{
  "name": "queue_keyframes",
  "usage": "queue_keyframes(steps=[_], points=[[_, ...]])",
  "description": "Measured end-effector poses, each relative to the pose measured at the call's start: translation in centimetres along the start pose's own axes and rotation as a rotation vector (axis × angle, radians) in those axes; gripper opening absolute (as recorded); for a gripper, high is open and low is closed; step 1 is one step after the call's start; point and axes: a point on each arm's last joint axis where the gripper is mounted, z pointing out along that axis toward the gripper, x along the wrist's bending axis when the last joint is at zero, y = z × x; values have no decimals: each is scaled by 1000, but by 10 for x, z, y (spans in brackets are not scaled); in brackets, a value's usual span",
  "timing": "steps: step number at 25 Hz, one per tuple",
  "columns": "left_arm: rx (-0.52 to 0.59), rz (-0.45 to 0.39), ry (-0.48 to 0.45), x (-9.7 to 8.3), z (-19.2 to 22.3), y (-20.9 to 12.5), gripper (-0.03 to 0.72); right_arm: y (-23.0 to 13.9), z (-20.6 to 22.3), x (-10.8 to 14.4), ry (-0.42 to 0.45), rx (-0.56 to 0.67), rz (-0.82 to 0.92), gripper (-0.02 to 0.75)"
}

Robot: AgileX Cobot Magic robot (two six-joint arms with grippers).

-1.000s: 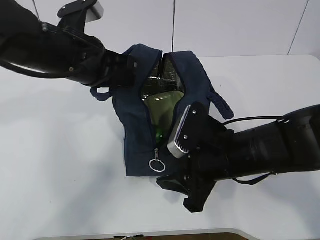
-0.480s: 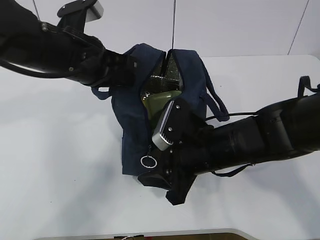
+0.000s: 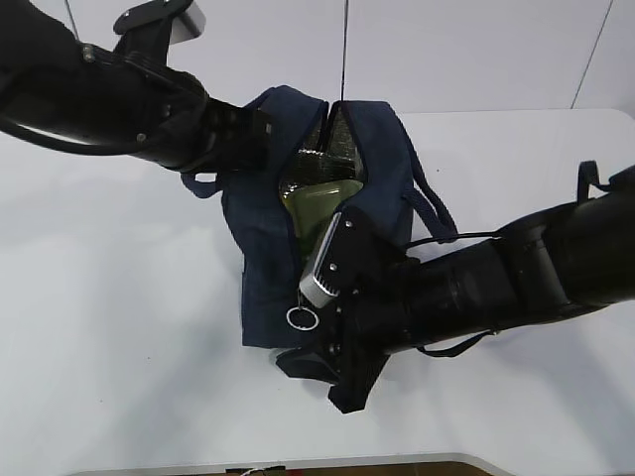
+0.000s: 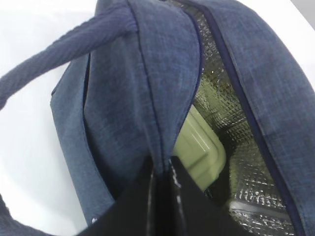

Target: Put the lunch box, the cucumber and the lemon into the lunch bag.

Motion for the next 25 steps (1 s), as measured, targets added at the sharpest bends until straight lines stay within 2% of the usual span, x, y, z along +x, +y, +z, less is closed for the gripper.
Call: queue_keyframes(steps=[8,11,17,25], points=[[-1,0,0,0,0,0,-15,2,4,-2,14,-16,-2,421],[-1,0,0,0,0,0,-15,2,4,-2,14,-16,-2,372],[-1,0,0,0,0,0,-15,2,4,-2,14,-16,-3,216],[3,24,7,1,0,0,-15,2,4,-2,14,-16,-3,125]])
